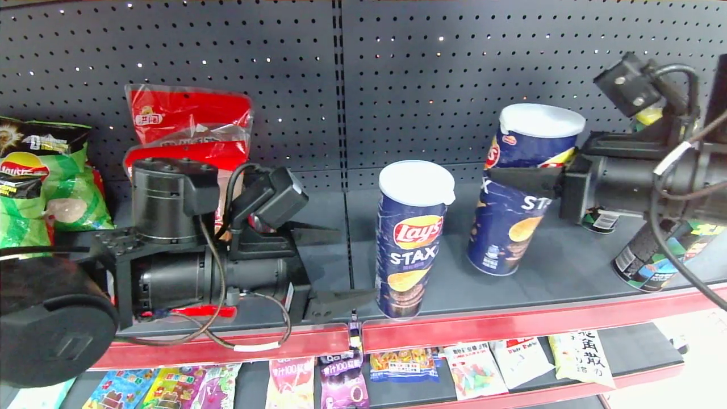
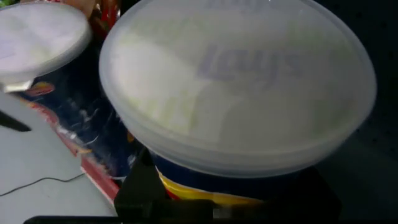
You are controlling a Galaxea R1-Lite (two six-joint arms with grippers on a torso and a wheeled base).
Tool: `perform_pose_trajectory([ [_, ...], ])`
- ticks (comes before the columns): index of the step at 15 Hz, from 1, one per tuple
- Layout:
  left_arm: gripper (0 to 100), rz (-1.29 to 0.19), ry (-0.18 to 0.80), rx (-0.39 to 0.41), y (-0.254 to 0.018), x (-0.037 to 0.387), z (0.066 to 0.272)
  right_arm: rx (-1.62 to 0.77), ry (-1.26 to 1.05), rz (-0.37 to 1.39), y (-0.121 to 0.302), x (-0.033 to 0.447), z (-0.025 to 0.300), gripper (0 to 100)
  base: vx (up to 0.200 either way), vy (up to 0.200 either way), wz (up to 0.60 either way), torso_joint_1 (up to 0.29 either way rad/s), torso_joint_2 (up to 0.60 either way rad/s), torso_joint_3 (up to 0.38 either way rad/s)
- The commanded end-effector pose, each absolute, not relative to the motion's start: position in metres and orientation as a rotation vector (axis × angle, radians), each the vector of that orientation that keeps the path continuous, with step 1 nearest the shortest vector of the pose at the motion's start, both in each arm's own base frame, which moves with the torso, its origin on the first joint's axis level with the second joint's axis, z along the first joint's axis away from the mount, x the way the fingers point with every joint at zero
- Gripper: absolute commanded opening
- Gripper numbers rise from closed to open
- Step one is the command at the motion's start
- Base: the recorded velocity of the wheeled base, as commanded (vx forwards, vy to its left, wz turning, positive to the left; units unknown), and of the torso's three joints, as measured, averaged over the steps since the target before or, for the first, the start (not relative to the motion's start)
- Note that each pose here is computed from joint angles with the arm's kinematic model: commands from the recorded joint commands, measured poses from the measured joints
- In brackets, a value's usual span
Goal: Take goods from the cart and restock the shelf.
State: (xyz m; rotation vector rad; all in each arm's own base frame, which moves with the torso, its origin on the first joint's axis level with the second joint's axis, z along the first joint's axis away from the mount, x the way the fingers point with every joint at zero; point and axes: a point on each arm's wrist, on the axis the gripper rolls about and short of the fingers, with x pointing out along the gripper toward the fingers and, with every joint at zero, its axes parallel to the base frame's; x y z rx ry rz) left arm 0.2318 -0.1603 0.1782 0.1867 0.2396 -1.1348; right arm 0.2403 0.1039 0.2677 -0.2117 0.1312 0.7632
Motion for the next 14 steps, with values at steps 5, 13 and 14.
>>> perform_pose_trajectory([
  [5, 100, -1.064, 0.195, 0.173, -0.123, 0.202, 0.189, -0.214, 0.112, 0.777, 0.147, 0.326, 0.246, 0, 0.0, 0.0, 0.0, 0.0, 0.0, 0.0],
  [13, 100, -1.005, 0.216, 0.142, -0.107, 0.177, 0.185, -0.216, 0.069, 0.838, 0.19, 0.36, 0.241, 0, 0.0, 0.0, 0.0, 0.0, 0.0, 0.0],
  [14, 100, -1.005, 0.216, 0.142, -0.108, 0.178, 0.186, -0.215, 0.069, 0.844, 0.193, 0.361, 0.241, 0, 0.0, 0.0, 0.0, 0.0, 0.0, 0.0],
])
